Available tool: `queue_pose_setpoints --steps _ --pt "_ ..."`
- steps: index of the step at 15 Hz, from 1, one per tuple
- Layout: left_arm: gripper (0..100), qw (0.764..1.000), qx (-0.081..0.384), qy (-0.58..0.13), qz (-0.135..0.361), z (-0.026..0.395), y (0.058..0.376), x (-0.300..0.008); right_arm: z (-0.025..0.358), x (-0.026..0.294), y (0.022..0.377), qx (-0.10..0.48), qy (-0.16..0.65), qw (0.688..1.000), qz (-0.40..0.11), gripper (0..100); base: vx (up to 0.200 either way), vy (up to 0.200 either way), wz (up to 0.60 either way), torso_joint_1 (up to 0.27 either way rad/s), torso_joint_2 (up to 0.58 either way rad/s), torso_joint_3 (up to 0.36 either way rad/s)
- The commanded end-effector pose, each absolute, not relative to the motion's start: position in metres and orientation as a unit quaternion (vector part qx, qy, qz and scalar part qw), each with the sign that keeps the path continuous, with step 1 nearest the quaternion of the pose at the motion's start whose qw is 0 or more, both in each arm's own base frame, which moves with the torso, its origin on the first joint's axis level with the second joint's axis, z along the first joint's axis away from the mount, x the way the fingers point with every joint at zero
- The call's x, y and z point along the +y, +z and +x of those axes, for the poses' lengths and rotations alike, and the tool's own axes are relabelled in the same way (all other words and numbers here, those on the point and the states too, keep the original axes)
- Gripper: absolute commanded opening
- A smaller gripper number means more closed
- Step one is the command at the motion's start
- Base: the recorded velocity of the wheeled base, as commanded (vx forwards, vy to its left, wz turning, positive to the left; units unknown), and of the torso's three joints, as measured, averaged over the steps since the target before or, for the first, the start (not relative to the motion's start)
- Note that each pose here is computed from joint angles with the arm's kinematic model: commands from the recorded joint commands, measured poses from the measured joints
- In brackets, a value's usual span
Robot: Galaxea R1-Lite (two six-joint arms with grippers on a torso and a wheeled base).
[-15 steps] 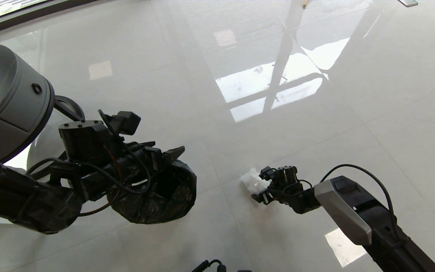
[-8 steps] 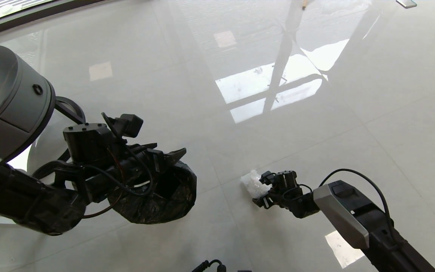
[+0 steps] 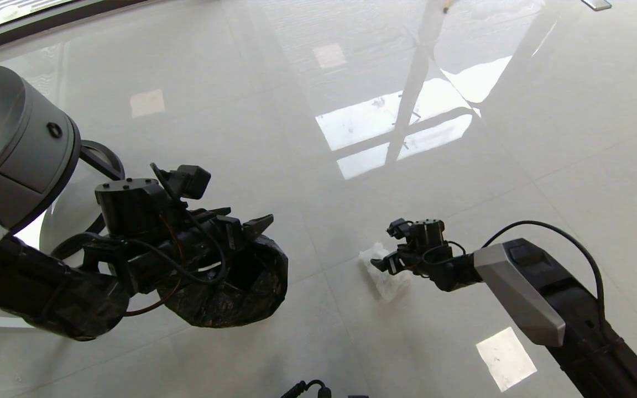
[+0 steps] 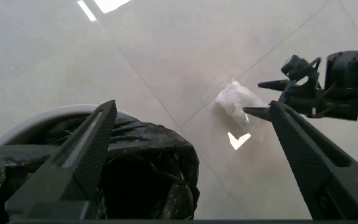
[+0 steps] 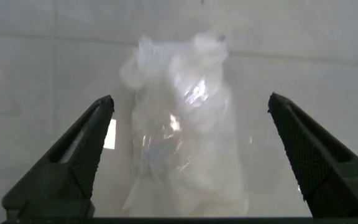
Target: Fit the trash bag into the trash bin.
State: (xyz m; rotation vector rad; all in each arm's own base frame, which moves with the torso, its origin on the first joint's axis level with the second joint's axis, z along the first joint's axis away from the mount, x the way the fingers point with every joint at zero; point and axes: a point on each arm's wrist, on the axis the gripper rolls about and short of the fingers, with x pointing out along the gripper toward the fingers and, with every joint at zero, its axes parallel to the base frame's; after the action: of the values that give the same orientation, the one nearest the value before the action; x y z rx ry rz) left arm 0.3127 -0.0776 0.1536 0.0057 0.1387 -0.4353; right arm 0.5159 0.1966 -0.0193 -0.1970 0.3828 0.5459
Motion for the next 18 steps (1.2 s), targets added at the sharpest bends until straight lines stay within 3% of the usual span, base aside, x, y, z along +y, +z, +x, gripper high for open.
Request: queue_pose_setpoints --steps 1,3,7,12,18 --pt "100 0.974 0.071 -0.216 0.002 0.315 0.152 -0.079 0.514 0.197 0.04 0.133 0.274 0.948 -0.09 100 0.0 0.0 0.0 0.0 0.0 0.0" --pt "100 0.974 0.071 -0.216 0.002 0.317 0.151 -0.078 0.515 0.197 0.037 0.138 0.278 0.946 -0.09 100 0.0 0.0 0.0 0.0 0.0 0.0" --pt "100 0.974 0.072 -0.216 0.002 0.317 0.151 -0.078 0.517 0.192 -0.024 0.197 0.283 0.934 -0.091 100 0.0 0.0 0.0 0.0 0.0 0.0" --pt "100 0.974 0.064 -0.217 0.002 0.316 0.151 -0.079 0.511 0.191 -0.069 0.249 0.285 0.921 -0.094 100 0.0 0.0 0.0 0.0 0.0 0.0" --pt "100 0.974 0.062 -0.218 0.005 0.317 0.142 -0.08 0.507 0.188 -0.099 0.281 0.283 0.912 -0.096 100 0.0 0.0 0.0 0.0 0.0 0.0"
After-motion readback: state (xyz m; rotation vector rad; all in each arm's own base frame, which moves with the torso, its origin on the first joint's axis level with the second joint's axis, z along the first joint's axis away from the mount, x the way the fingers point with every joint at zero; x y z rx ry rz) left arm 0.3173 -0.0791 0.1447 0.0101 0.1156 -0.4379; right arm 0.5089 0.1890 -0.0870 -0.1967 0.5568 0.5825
